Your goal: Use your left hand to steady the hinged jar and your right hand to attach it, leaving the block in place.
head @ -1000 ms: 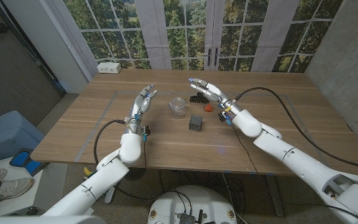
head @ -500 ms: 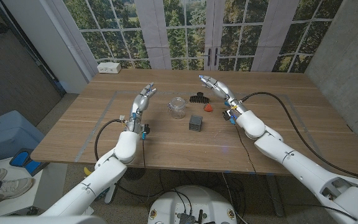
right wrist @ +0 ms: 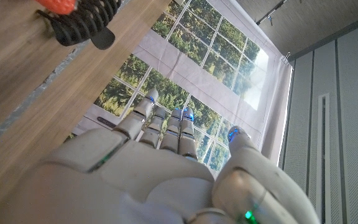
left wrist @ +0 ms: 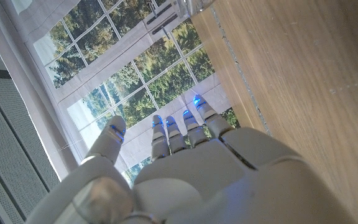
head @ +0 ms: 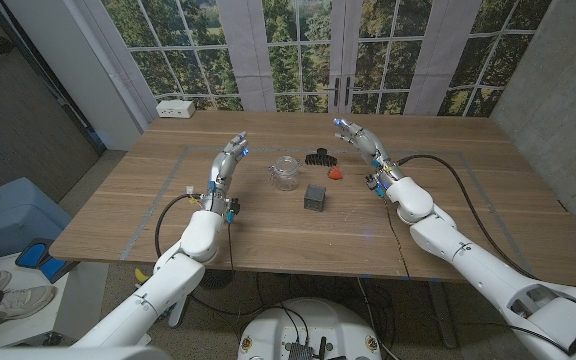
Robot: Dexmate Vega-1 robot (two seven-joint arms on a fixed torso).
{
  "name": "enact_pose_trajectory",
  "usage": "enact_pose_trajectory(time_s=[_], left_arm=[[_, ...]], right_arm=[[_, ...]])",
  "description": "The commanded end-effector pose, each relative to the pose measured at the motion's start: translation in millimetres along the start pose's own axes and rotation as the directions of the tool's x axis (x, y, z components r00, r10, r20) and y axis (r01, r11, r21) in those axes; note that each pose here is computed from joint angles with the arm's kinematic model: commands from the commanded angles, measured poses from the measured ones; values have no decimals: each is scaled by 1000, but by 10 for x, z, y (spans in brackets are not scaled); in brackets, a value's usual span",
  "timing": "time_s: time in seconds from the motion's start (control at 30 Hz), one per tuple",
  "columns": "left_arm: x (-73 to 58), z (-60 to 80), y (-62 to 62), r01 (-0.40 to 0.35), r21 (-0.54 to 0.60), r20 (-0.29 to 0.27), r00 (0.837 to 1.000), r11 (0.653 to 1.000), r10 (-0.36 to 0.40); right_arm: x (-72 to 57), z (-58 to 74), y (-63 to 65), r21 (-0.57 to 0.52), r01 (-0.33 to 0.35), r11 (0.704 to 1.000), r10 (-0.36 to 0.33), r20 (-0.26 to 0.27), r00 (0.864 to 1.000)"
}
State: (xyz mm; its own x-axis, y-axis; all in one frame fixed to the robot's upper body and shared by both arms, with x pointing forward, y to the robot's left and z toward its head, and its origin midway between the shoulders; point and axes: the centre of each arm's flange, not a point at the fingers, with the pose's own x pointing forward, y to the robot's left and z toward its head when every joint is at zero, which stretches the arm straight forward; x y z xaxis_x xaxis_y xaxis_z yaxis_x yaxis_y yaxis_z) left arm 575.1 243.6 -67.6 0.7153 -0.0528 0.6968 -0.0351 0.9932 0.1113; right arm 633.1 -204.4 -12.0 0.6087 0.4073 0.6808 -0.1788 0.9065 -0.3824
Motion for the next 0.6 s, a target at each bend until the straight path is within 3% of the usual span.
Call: enact_pose_trajectory(time_s=[0.03,0.6], left_arm=[[30,-76,101,18,-109,-12,1000,994,-19],[168,-118,208,21,-149,-26,999,989,-25]], right_arm=[[-30,-118,-147,141,60,988,-56,-33,998],[-145,-216,-394,252,194,948,-192,-36,981]])
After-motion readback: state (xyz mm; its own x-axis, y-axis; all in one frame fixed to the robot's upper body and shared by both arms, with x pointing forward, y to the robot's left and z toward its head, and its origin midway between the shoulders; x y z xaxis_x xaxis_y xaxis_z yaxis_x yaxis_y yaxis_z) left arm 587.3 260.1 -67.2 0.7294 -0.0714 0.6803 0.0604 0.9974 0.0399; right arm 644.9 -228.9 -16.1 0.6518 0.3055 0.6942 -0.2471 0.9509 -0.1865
